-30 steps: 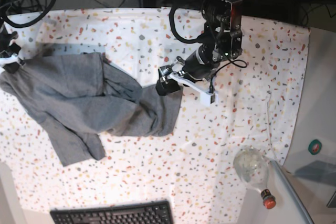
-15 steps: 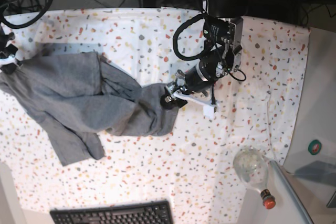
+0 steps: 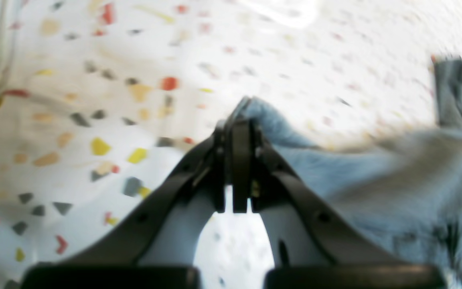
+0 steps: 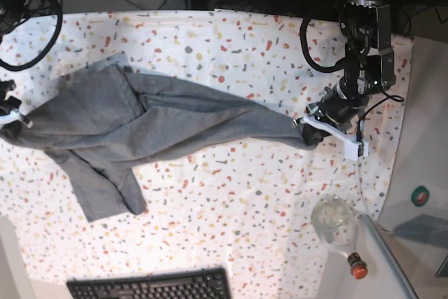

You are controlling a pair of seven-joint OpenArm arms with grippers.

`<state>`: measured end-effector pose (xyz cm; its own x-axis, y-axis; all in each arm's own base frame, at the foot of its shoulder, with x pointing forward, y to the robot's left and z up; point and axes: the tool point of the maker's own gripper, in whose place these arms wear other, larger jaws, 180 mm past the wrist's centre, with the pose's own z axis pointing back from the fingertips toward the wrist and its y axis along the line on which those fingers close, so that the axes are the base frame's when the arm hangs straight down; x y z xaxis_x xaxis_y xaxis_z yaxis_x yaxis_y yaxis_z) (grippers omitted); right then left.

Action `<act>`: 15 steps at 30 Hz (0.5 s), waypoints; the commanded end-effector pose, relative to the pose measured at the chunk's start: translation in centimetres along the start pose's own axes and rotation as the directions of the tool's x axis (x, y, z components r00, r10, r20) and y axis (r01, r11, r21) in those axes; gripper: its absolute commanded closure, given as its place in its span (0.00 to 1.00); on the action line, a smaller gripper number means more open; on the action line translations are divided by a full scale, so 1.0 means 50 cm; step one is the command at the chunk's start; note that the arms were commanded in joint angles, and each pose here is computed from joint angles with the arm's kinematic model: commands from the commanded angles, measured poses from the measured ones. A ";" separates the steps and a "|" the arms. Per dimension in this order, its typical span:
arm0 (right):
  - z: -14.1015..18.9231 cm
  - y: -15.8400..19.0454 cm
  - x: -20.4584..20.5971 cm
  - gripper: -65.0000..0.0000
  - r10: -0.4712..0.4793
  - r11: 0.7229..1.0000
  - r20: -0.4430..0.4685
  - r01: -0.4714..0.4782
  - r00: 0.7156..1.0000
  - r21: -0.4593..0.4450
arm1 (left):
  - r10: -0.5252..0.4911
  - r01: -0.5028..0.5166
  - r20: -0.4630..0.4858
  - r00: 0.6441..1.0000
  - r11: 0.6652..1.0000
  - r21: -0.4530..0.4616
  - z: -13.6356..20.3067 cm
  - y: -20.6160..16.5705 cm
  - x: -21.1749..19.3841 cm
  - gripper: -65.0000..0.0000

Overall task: Layout the t-shirt on the table in an organized manner, then fold the t-shirt properly
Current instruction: 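Lift the shirt with both grippers and swing it to spread flat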

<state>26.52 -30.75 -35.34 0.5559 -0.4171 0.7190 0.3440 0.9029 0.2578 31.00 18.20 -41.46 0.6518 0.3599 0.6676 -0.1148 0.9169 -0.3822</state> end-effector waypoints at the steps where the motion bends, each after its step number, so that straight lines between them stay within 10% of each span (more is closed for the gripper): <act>1: 0.013 -0.021 0.034 1.00 0.002 1.000 0.052 0.000 0.999 -0.030 | -0.014 0.013 0.048 0.999 1.000 0.024 0.021 0.027 0.033 1.00; 15: 0.023 -0.053 0.042 1.00 0.031 0.997 0.027 -0.029 0.999 -0.065 | 0.040 -0.052 0.090 0.995 0.990 0.133 0.091 0.118 0.089 1.00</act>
<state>25.17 -33.00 -35.27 0.5844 -0.4050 0.7032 0.3787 0.9025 0.2051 28.39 25.30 -39.94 0.6285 0.4287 0.6490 -0.2704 0.9028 -0.3345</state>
